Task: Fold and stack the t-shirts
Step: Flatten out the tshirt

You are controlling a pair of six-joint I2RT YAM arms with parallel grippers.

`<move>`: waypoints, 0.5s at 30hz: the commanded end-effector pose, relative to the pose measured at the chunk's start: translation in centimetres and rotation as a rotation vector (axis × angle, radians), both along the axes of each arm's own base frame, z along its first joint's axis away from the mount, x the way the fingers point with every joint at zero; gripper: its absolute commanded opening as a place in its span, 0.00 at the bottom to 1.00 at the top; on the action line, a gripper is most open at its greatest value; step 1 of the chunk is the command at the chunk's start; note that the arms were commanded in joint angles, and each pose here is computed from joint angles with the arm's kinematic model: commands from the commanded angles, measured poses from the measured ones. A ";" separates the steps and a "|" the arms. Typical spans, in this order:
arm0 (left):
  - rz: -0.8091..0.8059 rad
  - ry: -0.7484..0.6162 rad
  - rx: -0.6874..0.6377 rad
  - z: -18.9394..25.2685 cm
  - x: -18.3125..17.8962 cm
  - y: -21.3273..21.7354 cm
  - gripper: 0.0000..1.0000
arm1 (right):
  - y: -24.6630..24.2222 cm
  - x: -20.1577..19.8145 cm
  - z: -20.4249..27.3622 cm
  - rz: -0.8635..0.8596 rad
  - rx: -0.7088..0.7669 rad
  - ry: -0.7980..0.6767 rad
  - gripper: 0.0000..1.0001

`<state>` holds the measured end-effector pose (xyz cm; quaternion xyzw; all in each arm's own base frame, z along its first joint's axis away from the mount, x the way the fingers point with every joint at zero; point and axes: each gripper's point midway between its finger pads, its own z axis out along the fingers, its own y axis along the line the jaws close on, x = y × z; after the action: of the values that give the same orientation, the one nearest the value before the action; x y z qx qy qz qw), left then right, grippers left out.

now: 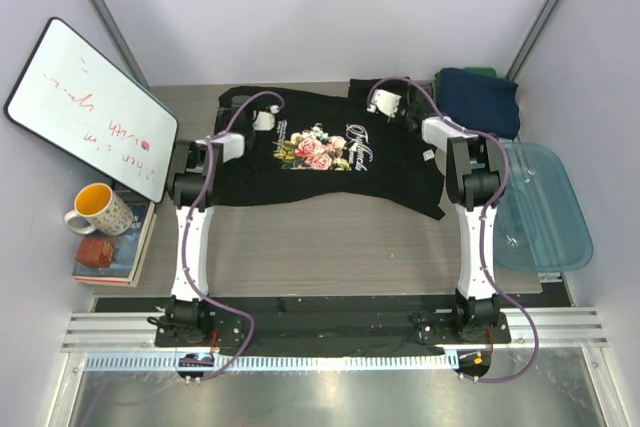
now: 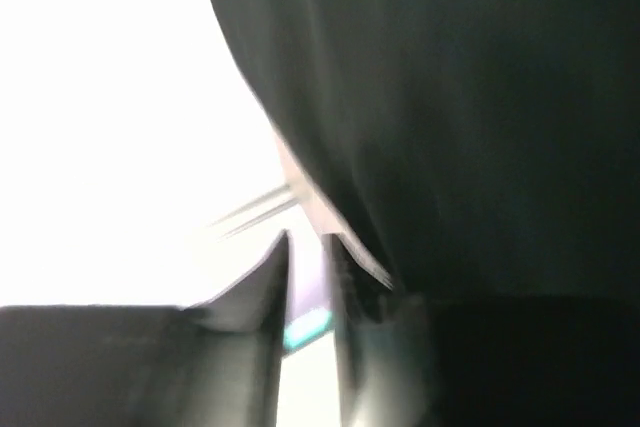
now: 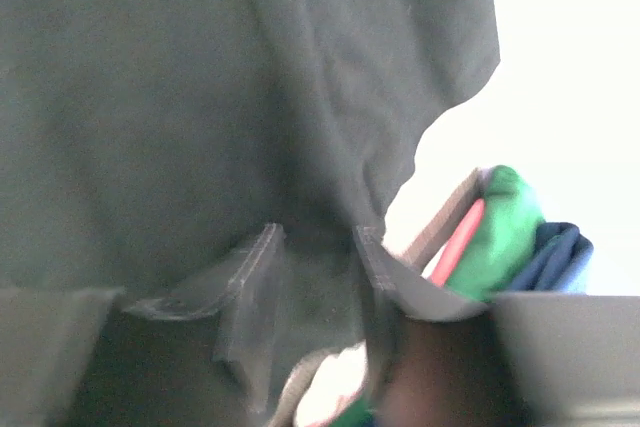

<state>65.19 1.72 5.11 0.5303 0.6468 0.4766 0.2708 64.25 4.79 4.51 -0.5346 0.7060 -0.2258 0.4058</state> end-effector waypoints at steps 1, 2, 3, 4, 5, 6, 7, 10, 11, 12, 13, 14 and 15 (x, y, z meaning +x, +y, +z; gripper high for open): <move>0.008 -0.251 -0.084 11.0 -1.5 0.7 0.44 | 1.6 -2.7 10.9 0.044 0.105 -0.074 0.55; 0.000 -0.322 -0.104 14.9 -2.3 0.6 0.57 | 1.7 -3.3 11.6 0.042 0.125 -0.066 0.58; -0.013 -0.332 -0.115 15.9 -2.9 0.5 0.63 | 1.6 -4.3 12.3 0.038 0.135 -0.044 0.62; -0.017 -0.314 -0.120 15.7 -3.8 0.5 0.63 | 2.0 -5.2 14.8 0.054 0.159 -0.060 0.67; -0.024 -0.343 -0.140 18.5 -5.1 0.5 0.63 | 2.3 -6.0 16.0 0.066 0.178 -0.048 0.67; -0.050 -0.331 -0.157 19.0 -5.7 0.1 0.63 | 2.3 -8.0 15.1 0.082 0.175 0.047 0.67; -0.071 -0.294 -0.175 18.6 -6.9 -0.2 0.61 | 2.6 -9.4 15.1 0.108 0.178 0.096 0.69; -0.169 -0.125 -0.264 17.8 -10.9 -1.6 0.58 | 3.2 -15.7 13.0 0.212 0.170 0.350 0.68; -0.199 -0.053 -0.283 16.8 -12.2 -2.0 0.58 | 3.4 -17.6 11.7 0.238 0.169 0.431 0.68; -0.240 0.048 -0.287 16.3 -14.7 -2.6 0.58 | 2.9 -20.8 9.7 0.265 0.138 0.575 0.67; -0.296 0.146 -0.308 13.9 -16.4 -3.4 0.59 | 2.7 -22.1 8.6 0.264 0.133 0.638 0.66; -0.326 0.214 -0.304 13.0 -18.0 -3.8 0.59 | 2.2 -23.7 7.2 0.248 0.134 0.708 0.65; -0.388 0.287 -0.286 12.3 -20.0 -4.3 0.57 | 1.8 -24.6 6.2 0.223 0.145 0.759 0.64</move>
<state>52.13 0.28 27.05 0.5170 0.6137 0.4165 0.4274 49.78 7.43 19.60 -0.5995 0.7065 -0.0685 0.3699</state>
